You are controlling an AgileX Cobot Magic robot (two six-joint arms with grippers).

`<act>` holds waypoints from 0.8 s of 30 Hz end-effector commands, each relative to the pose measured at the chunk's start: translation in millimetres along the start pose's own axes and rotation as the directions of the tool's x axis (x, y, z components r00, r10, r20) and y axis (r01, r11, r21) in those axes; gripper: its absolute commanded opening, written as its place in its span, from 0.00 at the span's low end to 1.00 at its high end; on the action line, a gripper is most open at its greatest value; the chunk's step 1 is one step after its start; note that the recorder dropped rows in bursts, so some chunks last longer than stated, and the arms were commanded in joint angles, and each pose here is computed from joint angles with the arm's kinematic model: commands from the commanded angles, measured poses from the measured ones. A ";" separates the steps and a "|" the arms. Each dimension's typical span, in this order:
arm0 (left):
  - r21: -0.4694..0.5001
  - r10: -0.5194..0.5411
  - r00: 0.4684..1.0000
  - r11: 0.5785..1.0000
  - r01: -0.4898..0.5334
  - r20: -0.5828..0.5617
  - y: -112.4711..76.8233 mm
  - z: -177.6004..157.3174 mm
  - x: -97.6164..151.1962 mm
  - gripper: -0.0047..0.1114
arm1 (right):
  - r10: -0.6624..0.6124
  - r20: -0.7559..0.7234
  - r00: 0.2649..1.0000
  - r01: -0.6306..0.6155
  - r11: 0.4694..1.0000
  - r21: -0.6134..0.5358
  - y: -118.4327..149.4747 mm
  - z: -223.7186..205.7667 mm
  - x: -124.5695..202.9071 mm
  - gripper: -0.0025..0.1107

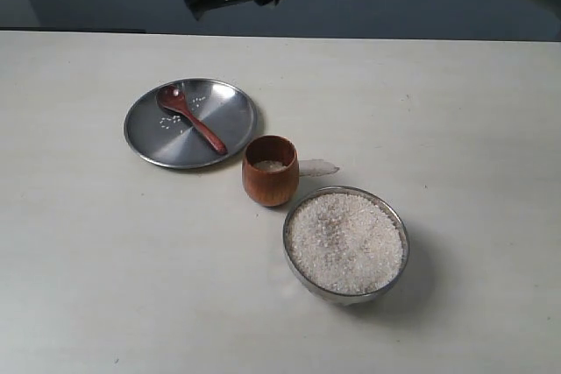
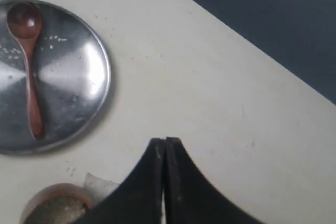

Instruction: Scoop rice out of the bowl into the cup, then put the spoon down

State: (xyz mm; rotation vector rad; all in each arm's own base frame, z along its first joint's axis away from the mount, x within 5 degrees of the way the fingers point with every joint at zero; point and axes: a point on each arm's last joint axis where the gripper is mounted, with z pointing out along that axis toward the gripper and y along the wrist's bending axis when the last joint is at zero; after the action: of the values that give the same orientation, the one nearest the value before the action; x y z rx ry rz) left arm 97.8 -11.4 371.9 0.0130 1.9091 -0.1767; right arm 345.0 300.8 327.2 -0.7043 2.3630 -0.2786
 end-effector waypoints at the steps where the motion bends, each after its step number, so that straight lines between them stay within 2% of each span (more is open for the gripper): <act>1: -0.002 -0.002 1.000 1.000 0.002 0.014 0.0 -1.1 -2.8 0.04 | -0.032 0.048 0.998 0.030 0.999 0.034 -14.5 -14.0 16.4 0.02; 6: -0.002 -0.002 1.000 1.000 0.002 0.014 0.0 -1.1 -2.8 0.04 | 0.008 0.099 0.995 -0.015 0.998 0.065 -38.0 -27.5 45.0 0.02; 10: -0.002 -0.002 1.000 1.000 0.002 0.014 0.0 -1.1 -2.8 0.04 | 0.062 0.109 0.992 -0.068 0.996 0.056 -59.5 -27.7 86.5 0.02; 13: -0.002 -0.002 1.000 1.000 0.002 0.014 0.0 -1.1 -2.8 0.04 | 0.091 0.174 0.981 -0.098 0.995 0.035 -72.8 -36.1 116.3 0.02; 16: -0.002 -0.002 1.000 1.000 0.002 0.014 0.0 -1.1 -2.8 0.04 | 0.097 0.235 0.967 -0.116 0.991 0.067 -85.2 -51.5 145.8 0.02; 18: -0.002 -0.002 1.000 1.000 0.002 0.014 0.0 -1.1 -2.8 0.04 | 0.094 0.254 0.962 -0.120 0.989 0.090 -89.5 -57.3 165.7 0.02; 21: -0.002 -0.002 1.000 1.000 0.002 0.014 0.0 -1.1 -2.8 0.04 | 0.110 0.304 0.946 -0.127 0.991 0.036 -89.9 -70.3 210.3 0.02; 24: -0.002 -0.002 1.000 1.000 0.002 0.014 0.0 -1.1 -2.8 0.04 | 0.145 0.297 0.944 -0.160 0.987 0.025 -91.4 -74.9 240.3 0.02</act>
State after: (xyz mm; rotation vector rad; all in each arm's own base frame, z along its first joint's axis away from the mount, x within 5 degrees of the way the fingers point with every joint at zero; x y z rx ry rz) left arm 97.8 -11.4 371.9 0.0130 1.9091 -0.1767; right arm 191.5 104.3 296.4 -0.5247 2.1097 -0.1631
